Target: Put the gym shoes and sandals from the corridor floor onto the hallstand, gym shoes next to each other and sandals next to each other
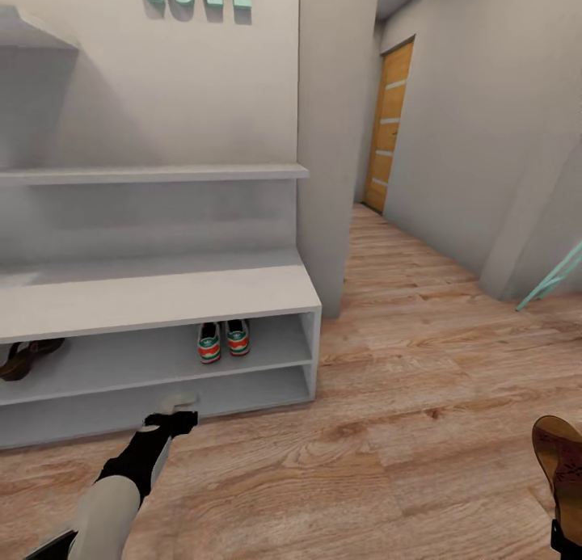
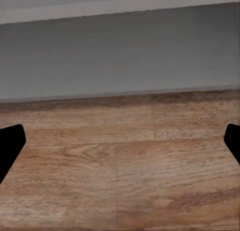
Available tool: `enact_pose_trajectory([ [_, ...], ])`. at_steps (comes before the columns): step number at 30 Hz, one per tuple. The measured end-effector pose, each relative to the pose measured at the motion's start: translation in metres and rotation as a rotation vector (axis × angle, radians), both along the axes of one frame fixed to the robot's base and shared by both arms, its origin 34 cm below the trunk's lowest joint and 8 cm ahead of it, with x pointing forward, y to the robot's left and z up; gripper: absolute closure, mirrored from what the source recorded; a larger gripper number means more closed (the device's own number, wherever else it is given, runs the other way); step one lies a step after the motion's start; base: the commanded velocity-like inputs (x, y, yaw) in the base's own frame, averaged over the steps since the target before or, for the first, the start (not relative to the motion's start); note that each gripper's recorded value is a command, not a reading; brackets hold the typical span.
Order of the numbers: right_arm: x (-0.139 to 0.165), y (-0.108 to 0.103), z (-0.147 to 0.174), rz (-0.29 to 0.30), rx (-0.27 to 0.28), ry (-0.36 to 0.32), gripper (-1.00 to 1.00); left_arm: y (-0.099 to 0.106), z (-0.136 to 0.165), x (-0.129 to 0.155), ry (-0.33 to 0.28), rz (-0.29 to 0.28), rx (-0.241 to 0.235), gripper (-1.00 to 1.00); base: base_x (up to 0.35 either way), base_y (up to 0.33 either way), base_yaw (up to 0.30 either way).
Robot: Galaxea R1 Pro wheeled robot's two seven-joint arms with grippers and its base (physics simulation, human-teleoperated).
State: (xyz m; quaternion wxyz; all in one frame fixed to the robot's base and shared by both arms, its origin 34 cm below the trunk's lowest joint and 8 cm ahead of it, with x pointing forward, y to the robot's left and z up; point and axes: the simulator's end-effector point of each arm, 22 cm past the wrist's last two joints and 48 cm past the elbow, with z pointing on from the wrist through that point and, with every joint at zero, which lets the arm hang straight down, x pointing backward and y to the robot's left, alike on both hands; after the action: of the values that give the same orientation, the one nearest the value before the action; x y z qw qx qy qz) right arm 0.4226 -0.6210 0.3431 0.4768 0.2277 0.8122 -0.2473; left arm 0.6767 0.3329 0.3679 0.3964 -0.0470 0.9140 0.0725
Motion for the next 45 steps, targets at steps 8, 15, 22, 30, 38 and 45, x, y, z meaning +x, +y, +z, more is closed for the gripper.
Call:
enact_pose_trajectory([
  [8, 0.000, 0.003, -0.002, 0.003, 0.004, 0.001, 1.00, -0.040, -0.049, -0.068, -0.067, -0.168, -0.097, -1.00, -0.002, 0.001, 0.000],
  [15, 0.001, 0.016, -0.009, 0.008, 0.024, 0.002, 1.00, -0.065, -0.081, -0.138, -0.042, -0.326, -0.228, -1.00, 0.000, 0.000, 0.000],
  [22, 0.002, 0.025, -0.014, 0.012, 0.037, 0.002, 1.00, -0.064, -0.092, -0.201, -0.029, -0.420, -0.355, -1.00, 0.000, 0.000, 0.000],
  [30, 0.002, 0.026, -0.014, 0.012, 0.038, 0.002, 1.00, -0.052, -0.086, -0.249, -0.039, -0.526, -0.438, -1.00, 0.000, 0.000, 0.000],
  [38, 0.003, 0.032, -0.017, 0.011, 0.048, 0.000, 1.00, -0.048, -0.081, -0.253, -0.063, -0.525, -0.449, -1.00, 0.000, 0.000, 0.000],
  [45, 0.003, 0.046, -0.024, 0.011, 0.070, -0.002, 1.00, -0.045, -0.080, -0.254, -0.068, -0.519, -0.449, -1.00, 0.000, 0.003, 0.000],
])
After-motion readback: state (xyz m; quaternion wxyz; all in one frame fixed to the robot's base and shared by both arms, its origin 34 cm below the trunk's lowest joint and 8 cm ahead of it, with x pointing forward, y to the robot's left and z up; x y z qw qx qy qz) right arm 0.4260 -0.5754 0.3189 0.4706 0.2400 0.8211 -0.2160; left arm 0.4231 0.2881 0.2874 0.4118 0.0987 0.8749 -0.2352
